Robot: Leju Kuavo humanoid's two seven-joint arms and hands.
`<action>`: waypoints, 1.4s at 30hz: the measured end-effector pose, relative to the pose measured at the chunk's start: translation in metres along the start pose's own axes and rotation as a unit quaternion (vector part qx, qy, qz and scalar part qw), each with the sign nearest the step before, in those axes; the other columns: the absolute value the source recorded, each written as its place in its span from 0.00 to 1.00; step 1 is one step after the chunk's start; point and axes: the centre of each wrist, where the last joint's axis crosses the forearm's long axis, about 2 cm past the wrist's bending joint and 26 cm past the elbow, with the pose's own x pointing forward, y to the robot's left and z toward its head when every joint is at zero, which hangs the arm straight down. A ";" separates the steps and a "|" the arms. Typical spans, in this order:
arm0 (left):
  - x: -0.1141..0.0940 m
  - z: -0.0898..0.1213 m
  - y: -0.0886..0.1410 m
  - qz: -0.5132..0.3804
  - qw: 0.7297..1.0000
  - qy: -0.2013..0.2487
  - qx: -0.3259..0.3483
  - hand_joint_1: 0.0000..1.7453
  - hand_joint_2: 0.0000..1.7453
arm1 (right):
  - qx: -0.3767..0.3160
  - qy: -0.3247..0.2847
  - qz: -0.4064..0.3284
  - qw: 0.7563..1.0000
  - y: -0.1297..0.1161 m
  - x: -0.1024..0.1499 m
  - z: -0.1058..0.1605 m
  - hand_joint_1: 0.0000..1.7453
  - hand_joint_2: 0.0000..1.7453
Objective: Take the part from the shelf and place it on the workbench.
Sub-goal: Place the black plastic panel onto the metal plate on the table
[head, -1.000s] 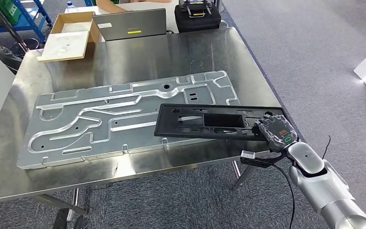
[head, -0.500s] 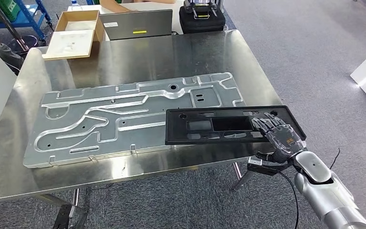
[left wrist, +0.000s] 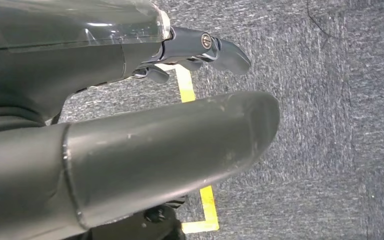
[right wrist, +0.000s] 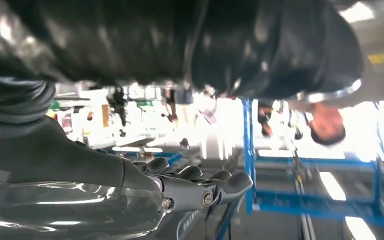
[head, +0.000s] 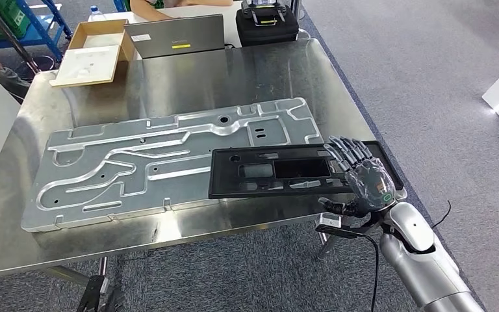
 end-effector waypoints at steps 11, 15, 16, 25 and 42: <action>0.002 -0.001 -0.001 -0.003 1.000 -0.003 -0.002 0.00 0.00 | -0.081 -0.029 -0.088 0.992 -0.022 0.022 -0.016 0.00 0.00; 0.000 0.000 -0.002 0.004 1.000 -0.008 -0.007 0.00 0.00 | -0.158 -0.066 -0.171 0.970 -0.038 0.048 -0.014 0.00 0.00; -0.002 0.001 -0.002 0.010 1.000 -0.013 -0.010 0.00 0.00 | -0.188 -0.079 -0.193 0.960 -0.045 0.055 -0.013 0.00 0.00; -0.048 0.028 0.004 0.071 0.997 -0.028 0.021 0.00 0.00 | -0.359 -0.015 -0.103 0.927 -0.116 0.105 0.097 0.00 0.00; -0.065 0.039 0.006 0.112 0.991 -0.016 0.067 0.00 0.00 | -0.268 0.281 -0.045 0.921 -0.118 0.102 0.226 0.00 0.00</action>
